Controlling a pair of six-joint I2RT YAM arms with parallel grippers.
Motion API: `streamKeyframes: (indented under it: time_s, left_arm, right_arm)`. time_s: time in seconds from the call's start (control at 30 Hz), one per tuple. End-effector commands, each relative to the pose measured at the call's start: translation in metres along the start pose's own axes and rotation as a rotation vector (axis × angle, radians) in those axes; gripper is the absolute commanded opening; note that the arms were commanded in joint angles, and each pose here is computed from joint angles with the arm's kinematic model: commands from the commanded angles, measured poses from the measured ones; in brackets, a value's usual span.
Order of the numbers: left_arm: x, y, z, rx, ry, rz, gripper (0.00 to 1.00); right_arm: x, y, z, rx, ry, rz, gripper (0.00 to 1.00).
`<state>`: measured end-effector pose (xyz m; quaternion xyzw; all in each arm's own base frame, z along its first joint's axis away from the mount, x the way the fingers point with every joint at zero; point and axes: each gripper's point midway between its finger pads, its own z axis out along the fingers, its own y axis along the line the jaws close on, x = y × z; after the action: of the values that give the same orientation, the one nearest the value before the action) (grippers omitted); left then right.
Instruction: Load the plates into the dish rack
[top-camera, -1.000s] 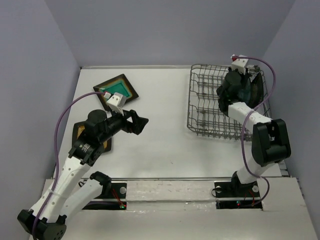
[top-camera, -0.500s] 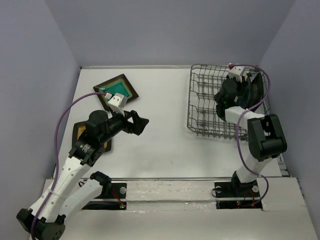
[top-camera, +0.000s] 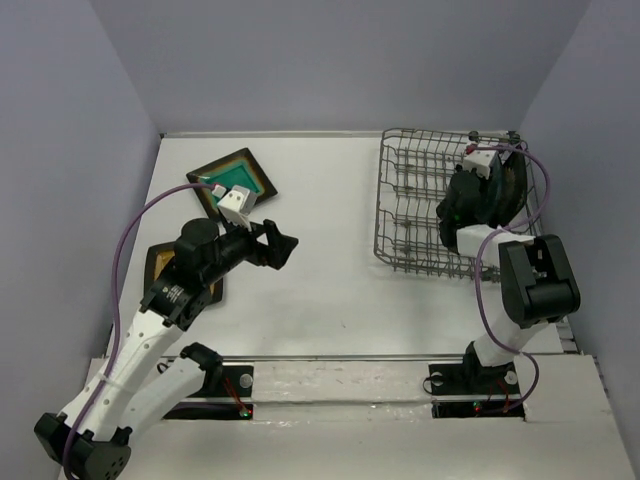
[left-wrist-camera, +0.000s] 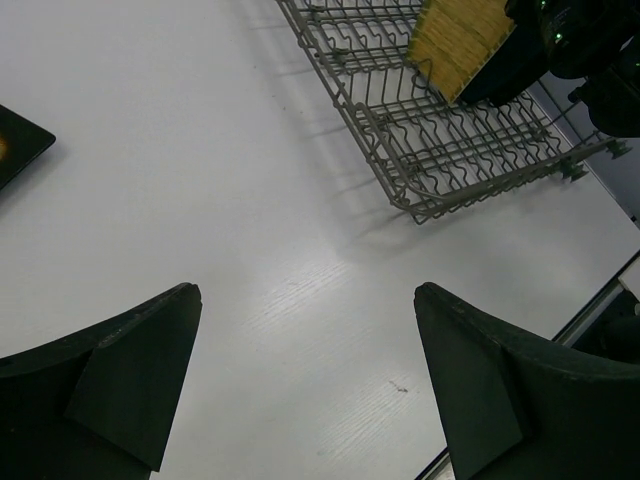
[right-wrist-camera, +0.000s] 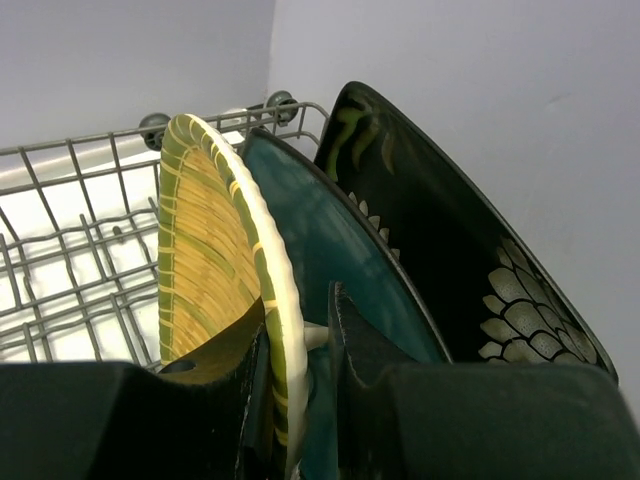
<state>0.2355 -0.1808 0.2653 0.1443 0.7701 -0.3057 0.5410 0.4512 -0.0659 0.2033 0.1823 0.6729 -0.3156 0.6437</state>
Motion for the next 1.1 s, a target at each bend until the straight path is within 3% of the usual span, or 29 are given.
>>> streamKeyframes:
  time_s: [0.0, 0.27, 0.67, 1.07]
  left_arm:
    - [-0.005, 0.0, 0.002, 0.003, -0.021, 0.012, 0.99]
    - [-0.002, 0.003, 0.005, -0.002, -0.007, 0.007, 0.99]
    - [0.0, 0.005, 0.008, 0.0, 0.005, -0.002, 0.99]
    - [0.001, 0.005, 0.009, 0.01, 0.01, -0.004, 0.99]
  right_arm:
    - [-0.013, -0.001, 0.001, -0.035, -0.085, 0.173, 0.07]
    - [0.002, -0.011, -0.006, -0.03, -0.105, 0.199, 0.07]
    - [-0.056, -0.042, -0.012, 0.048, -0.247, 0.314, 0.07]
    - [-0.062, -0.05, -0.014, 0.071, -0.271, 0.303, 0.07]
